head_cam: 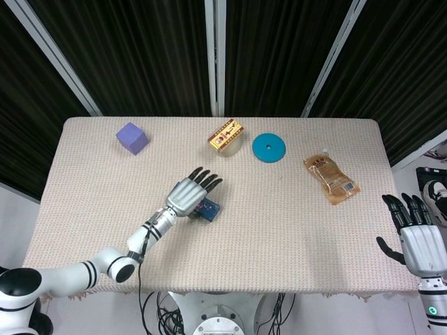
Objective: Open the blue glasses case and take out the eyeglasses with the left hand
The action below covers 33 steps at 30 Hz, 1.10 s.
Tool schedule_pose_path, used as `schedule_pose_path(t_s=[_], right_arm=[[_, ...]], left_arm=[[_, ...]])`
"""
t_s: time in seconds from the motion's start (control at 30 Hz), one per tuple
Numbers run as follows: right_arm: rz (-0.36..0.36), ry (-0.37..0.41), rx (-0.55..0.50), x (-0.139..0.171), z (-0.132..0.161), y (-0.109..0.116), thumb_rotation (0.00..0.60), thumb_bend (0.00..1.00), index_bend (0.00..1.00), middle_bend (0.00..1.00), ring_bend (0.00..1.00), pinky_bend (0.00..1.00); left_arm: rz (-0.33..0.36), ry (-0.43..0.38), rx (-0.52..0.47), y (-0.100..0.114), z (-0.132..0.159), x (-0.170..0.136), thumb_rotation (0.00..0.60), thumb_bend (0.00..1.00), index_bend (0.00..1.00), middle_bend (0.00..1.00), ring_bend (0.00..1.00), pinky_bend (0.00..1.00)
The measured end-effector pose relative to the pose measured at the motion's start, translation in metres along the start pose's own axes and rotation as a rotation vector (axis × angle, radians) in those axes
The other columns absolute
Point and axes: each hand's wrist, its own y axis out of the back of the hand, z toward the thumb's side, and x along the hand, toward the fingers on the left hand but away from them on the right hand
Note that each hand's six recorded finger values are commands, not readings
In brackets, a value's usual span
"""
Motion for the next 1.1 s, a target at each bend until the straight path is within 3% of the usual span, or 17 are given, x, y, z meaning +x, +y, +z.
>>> schedule_pose_path(t_s=[0.2,0.33,0.63,0.93,1.1], right_arm=[[0.005,0.0,-0.007,0.0,-0.002,-0.004,0.6,0.19,0.0,0.13,0.0,0.0],[0.01,0.006,-0.014,-0.001,-0.001,-0.007,0.6,0.19,0.0,0.13,0.0,0.0],[0.013,-0.002,-0.018,0.0,-0.004,-0.008,0.6,0.19,0.0,0.13,0.0,0.0],[0.018,-0.014,-0.022,0.002,-0.007,-0.01,0.6,0.19,0.0,0.13,0.0,0.0],[0.021,-0.015,-0.022,0.002,-0.007,-0.011,0.6,0.19,0.0,0.13,0.0,0.0]], left_arm=[[-0.008,0.054,-0.07,0.003,-0.014,-0.011,0.6,0.1,0.19,0.16,0.0,0.0],[-0.018,0.042,-0.048,0.006,-0.02,-0.024,0.6,0.19,0.27,0.22,0.03,0.02],[-0.076,0.026,0.005,0.004,-0.022,-0.018,0.6,0.25,0.29,0.24,0.04,0.02],[-0.086,0.034,0.021,0.0,-0.023,-0.015,0.6,0.25,0.29,0.25,0.04,0.02],[-0.083,0.033,0.02,0.001,-0.023,-0.014,0.6,0.31,0.33,0.28,0.06,0.02]])
